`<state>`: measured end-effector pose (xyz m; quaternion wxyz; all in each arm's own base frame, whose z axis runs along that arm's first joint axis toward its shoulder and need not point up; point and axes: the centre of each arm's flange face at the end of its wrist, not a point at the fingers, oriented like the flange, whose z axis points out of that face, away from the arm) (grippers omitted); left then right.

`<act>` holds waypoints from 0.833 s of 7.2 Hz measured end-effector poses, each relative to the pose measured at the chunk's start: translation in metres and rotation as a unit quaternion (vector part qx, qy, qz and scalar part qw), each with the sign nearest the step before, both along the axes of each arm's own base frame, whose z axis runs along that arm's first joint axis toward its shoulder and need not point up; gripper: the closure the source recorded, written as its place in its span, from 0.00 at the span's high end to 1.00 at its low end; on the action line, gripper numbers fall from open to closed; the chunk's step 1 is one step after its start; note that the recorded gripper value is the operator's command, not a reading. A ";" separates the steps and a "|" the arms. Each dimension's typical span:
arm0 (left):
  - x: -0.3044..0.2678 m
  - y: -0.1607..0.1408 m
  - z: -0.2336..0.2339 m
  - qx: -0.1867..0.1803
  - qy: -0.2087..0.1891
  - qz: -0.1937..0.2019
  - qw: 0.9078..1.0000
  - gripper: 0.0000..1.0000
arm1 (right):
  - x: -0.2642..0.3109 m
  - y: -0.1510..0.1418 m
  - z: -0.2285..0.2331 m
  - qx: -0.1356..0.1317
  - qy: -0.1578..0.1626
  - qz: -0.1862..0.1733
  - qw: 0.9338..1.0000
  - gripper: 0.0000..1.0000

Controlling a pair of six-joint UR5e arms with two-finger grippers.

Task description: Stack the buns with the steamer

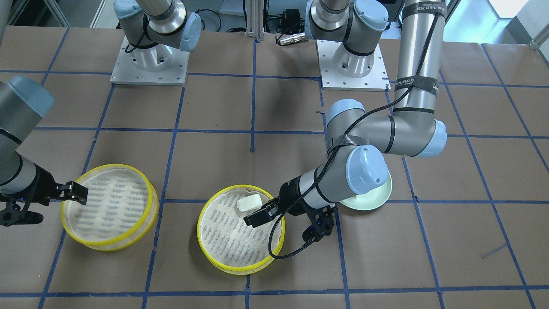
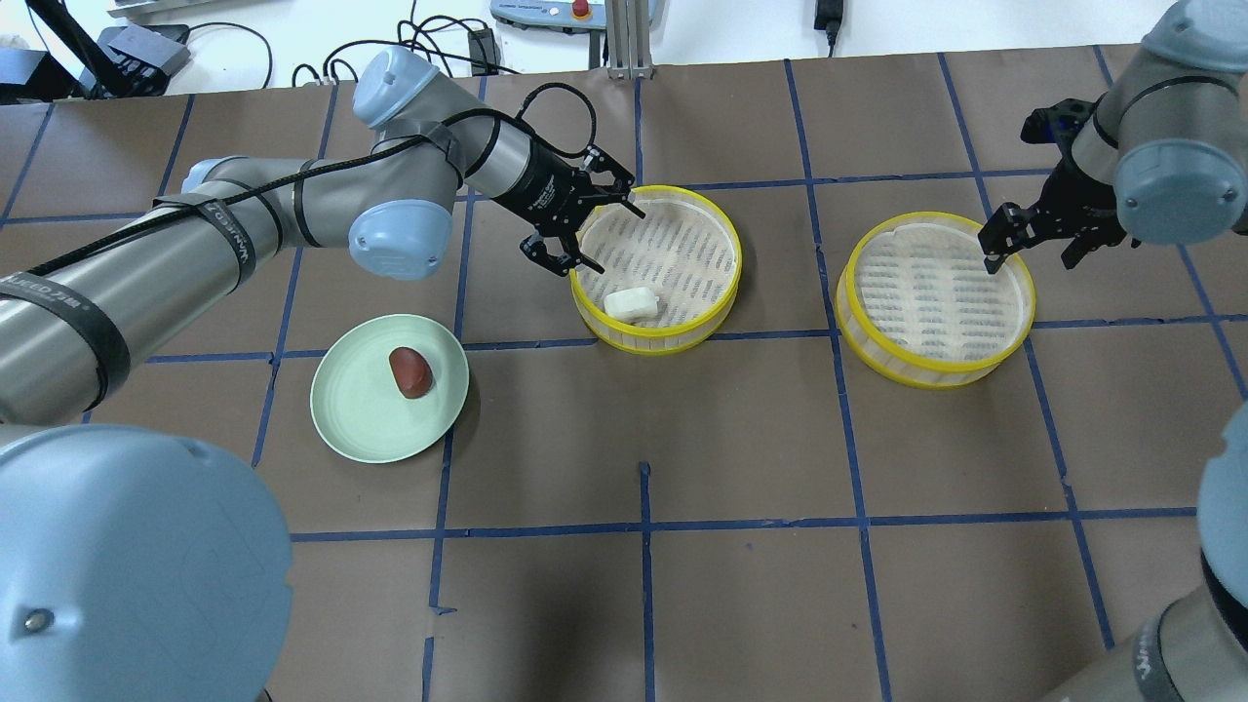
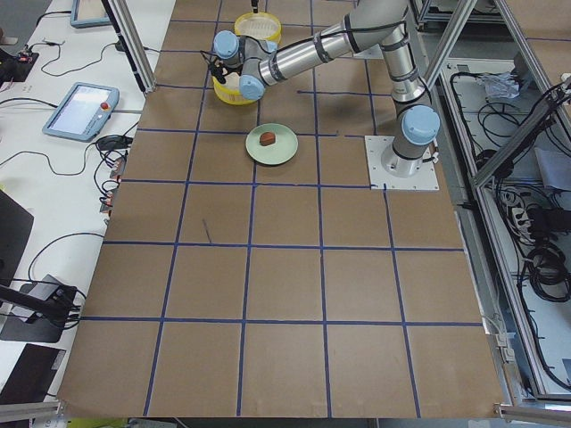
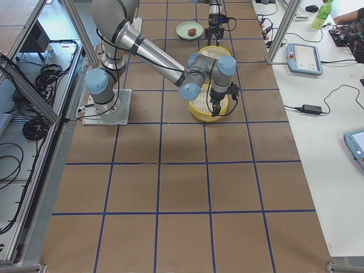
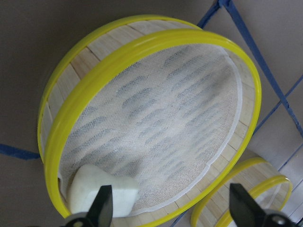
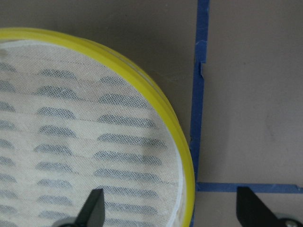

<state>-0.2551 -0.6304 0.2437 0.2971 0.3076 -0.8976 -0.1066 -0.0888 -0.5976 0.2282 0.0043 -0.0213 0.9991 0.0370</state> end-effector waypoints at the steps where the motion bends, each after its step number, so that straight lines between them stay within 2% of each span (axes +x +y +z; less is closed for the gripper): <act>1: 0.002 0.001 0.003 -0.011 -0.009 -0.010 1.000 1.00 | -0.005 0.003 -0.010 0.007 -0.003 -0.002 1.000 0.30; 2: 0.007 0.003 0.007 -0.027 -0.034 -0.034 0.998 1.00 | -0.012 0.006 -0.017 0.011 -0.009 -0.007 1.000 0.07; 3: 0.022 0.008 0.012 -0.040 -0.076 -0.074 0.994 1.00 | -0.015 0.007 -0.019 0.009 -0.016 -0.011 1.000 0.03; 4: 0.049 0.015 0.017 -0.052 -0.137 -0.139 0.979 1.00 | -0.016 0.006 -0.018 0.006 -0.022 -0.012 1.000 0.03; 5: 0.082 0.023 0.018 -0.054 -0.199 -0.221 0.953 1.00 | -0.016 0.005 -0.013 0.001 -0.023 -0.013 1.000 0.03; 6: 0.114 0.029 0.015 -0.047 -0.233 -0.277 0.931 1.00 | -0.018 0.000 -0.003 -0.008 -0.021 -0.013 1.000 0.03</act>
